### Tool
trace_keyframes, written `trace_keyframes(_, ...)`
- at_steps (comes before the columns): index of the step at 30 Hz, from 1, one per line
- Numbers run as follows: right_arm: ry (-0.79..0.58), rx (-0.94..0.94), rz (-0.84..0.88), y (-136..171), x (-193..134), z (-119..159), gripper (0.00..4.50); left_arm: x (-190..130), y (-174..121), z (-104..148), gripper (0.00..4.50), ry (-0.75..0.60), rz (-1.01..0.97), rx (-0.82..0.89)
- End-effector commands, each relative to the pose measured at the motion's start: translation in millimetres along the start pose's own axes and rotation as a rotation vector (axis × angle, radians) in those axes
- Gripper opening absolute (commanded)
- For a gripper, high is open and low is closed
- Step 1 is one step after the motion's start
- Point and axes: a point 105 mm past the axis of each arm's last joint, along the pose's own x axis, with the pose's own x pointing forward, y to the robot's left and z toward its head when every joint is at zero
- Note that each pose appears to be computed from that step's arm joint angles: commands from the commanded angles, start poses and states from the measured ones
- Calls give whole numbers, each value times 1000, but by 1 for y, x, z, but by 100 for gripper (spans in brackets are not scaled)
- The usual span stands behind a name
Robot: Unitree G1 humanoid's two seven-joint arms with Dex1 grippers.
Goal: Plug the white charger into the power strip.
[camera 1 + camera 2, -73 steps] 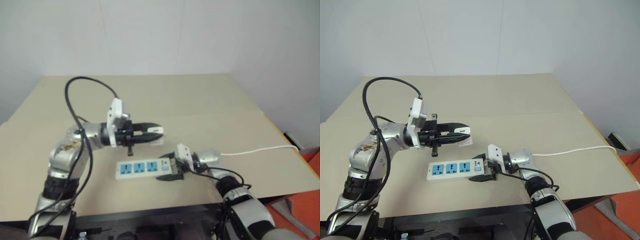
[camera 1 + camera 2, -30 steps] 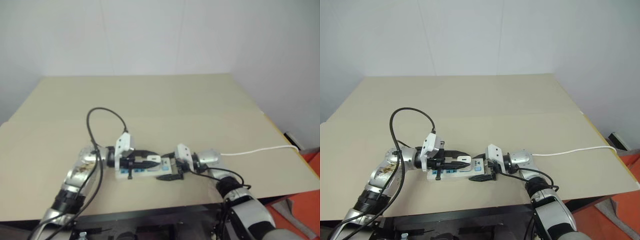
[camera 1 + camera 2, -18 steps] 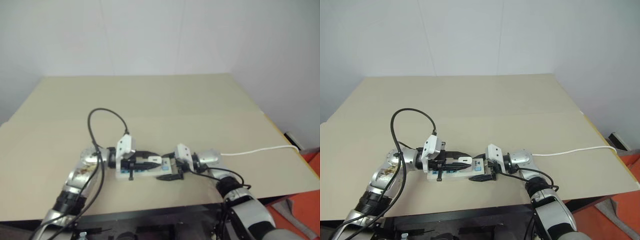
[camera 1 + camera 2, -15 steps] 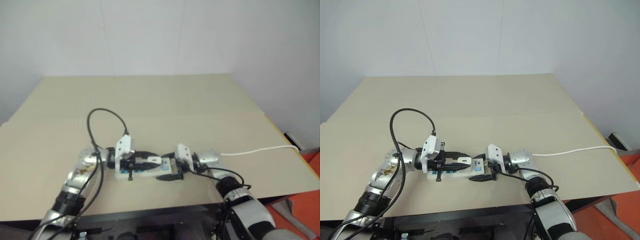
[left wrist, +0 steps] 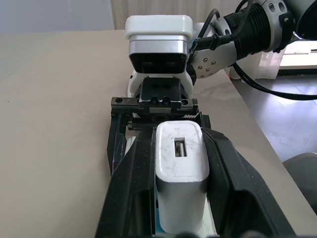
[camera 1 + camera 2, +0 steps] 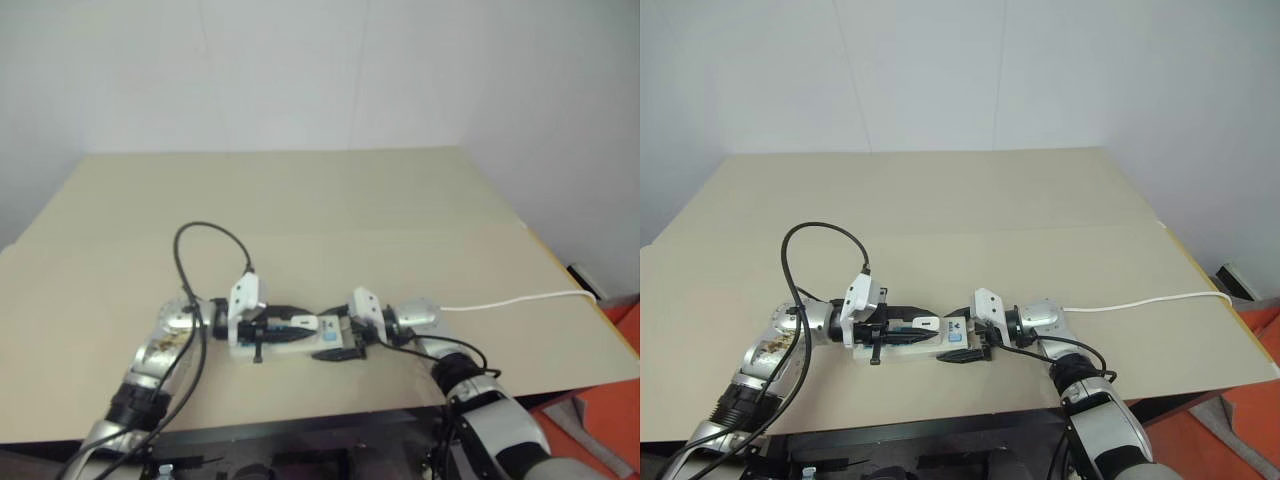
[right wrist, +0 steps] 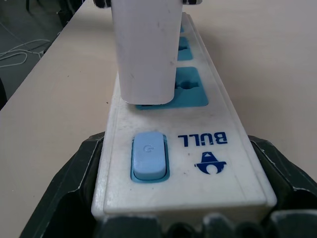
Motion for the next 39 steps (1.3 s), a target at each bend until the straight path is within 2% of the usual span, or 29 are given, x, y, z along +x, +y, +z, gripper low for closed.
trace_keyframes(1, 94, 76, 11, 11, -3, -26, 343, -11, -1, -21, 101, 84, 22, -41)
trace_keyframes(8, 94, 76, 10, 11, -3, -26, 343, -13, -7, -39, 101, 128, 16, -72)
trace_keyframes(18, 94, 74, 5, 10, -4, -26, 343, -12, -9, -41, 101, 129, 5, -94)
trace_keyframes(20, 93, 75, 4, 10, -4, -26, 343, -12, -9, -37, 176, 116, -10, -121)
trace_keyframes(21, 93, 75, 4, 10, -4, -26, 343, -12, -8, -35, 196, 109, -13, -126)
trace_keyframes(29, 87, 76, 4, 9, -1, -25, 343, -11, 5, -18, 447, 57, 33, -100)
trace_keyframes(32, 85, 77, 3, 9, 0, -25, 343, -16, 7, -9, 447, 63, 19, -53)
trace_keyframes(37, 76, 83, 2, 12, 0, -25, 343, -58, 16, 52, 447, 89, -73, 103)
trace_keyframes(39, 71, 91, -3, 12, -1, -26, 343, -75, 17, 69, 447, 93, -91, 129)
